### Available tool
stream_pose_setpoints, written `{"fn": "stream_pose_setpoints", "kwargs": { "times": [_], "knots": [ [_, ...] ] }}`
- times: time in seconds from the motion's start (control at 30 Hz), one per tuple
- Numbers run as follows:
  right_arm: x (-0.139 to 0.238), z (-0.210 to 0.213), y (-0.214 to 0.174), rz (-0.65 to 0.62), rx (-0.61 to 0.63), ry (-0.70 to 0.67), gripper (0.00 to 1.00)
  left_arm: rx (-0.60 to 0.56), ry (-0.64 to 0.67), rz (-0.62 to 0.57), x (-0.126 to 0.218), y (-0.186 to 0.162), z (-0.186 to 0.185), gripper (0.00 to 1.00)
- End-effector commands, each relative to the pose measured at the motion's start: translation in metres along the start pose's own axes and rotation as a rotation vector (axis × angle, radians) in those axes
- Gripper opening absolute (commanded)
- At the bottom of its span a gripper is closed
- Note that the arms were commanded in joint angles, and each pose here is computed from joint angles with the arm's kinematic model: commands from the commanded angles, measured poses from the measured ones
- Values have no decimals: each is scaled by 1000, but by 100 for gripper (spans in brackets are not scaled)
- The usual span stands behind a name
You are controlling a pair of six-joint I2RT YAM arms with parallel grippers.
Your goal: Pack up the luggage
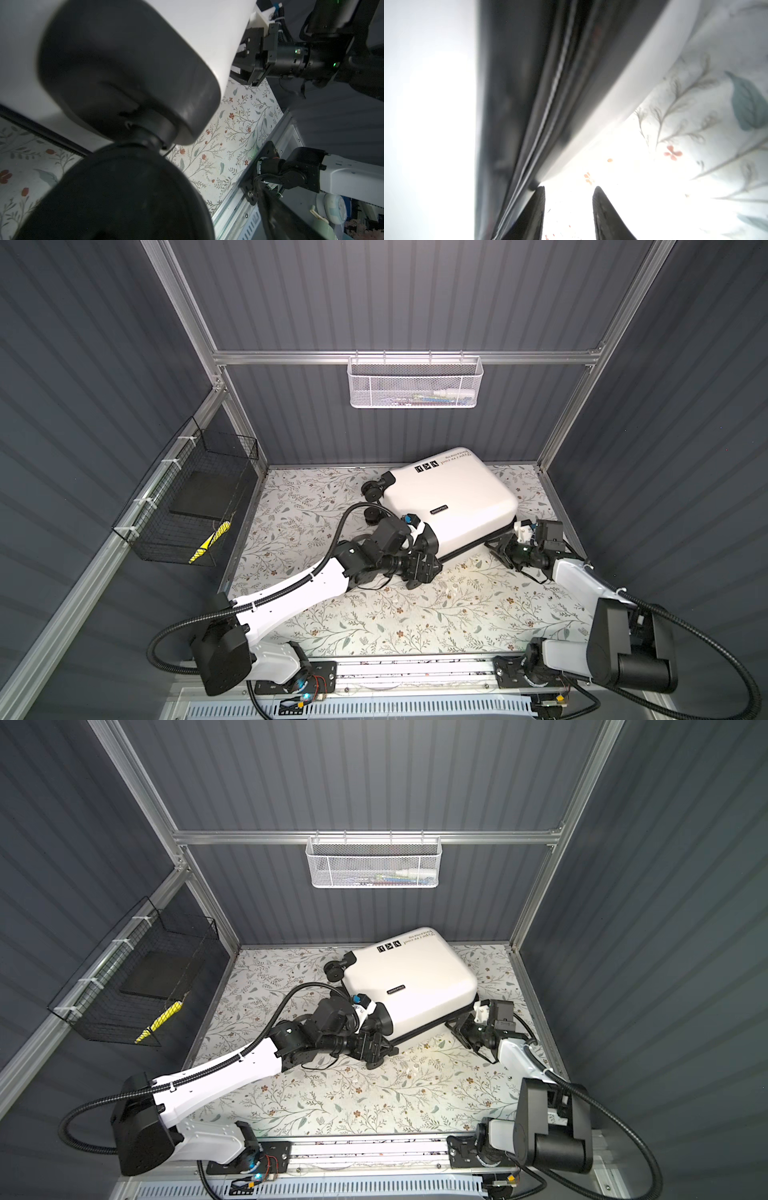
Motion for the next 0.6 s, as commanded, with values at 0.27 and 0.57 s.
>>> {"fn": "stream_pose_setpoints", "kwargs": {
  "times": [0.27, 0.57],
  "knots": [
    [18, 2, 8, -43, -24, 32, 40, 26, 195, -324, 54, 43, -9, 100],
    [31, -22, -10, -82, -99, -52, 49, 38, 252, -432, 110, 139, 40, 100]
  ]
}}
Point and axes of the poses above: each gripper's point midway between its finger pads, its own x axis back along the fingers, its own z axis along the line the jaws close on, y = z × x, the point moved 8 cm from there along x, back along the fingers, and after that the axes turned 7 degrees about x, right-handed, at the moved point
